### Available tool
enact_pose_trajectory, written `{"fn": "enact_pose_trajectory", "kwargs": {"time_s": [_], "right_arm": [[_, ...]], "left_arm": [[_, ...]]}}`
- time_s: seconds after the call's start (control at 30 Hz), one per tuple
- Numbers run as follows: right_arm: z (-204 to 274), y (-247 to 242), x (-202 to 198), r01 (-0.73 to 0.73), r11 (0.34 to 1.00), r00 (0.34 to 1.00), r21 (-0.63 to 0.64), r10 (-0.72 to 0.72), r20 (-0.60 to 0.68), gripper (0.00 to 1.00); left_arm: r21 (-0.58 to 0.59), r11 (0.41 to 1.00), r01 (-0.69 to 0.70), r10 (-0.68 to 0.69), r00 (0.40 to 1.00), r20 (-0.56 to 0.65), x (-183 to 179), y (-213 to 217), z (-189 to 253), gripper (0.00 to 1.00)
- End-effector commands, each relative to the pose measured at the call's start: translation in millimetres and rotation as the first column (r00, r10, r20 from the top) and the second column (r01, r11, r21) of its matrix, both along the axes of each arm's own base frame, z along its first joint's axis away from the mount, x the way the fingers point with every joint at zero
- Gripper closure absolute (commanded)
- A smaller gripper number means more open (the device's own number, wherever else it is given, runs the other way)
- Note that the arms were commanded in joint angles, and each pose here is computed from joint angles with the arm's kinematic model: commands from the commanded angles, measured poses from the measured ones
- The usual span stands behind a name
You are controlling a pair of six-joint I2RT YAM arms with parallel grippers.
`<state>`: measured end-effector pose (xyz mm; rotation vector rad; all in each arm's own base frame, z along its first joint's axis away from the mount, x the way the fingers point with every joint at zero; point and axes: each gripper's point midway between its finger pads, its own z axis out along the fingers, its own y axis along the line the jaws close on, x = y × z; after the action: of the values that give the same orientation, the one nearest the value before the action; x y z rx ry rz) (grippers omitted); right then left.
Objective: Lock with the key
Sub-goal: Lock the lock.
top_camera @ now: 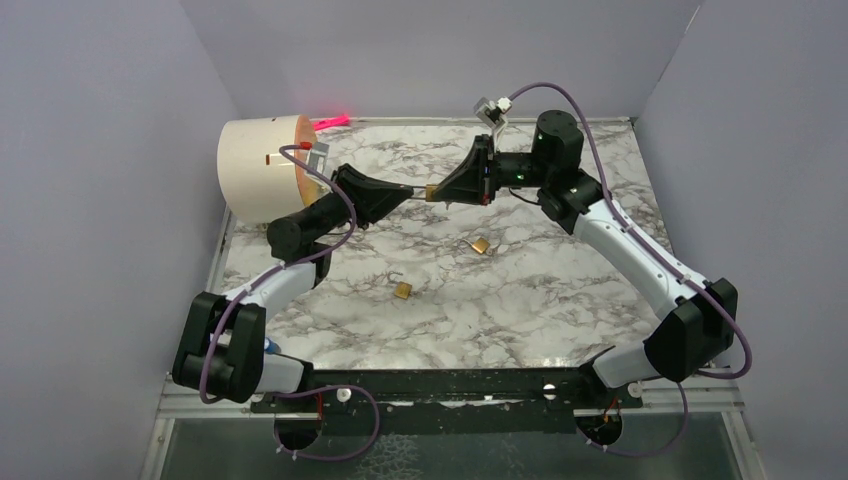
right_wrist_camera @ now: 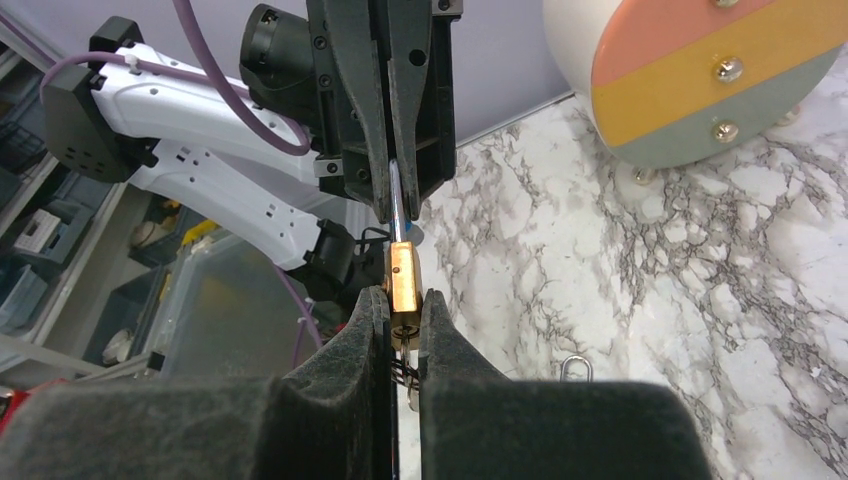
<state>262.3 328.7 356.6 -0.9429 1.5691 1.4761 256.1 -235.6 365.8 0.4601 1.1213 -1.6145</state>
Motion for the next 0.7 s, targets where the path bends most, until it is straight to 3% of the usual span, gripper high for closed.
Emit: {"fn": "enact_pose_trajectory", "kwargs": {"time_s": [0.0, 0.67], "right_arm": [[8, 8, 14, 0.094, 0.996, 0.993, 0.008, -0.094, 0.072, 0.99], [13, 47, -14, -0.015, 0.999, 1.0, 0.051, 0.015, 0.001, 0.99]], "left_arm": [[0.002, 0.998, 0.056, -0.056, 0.996, 0.07, -23, -13, 9, 1.0], [0.034, 0.994, 0.104, -0.105, 0.993, 0.048, -32, -49, -8, 1.0]]}}
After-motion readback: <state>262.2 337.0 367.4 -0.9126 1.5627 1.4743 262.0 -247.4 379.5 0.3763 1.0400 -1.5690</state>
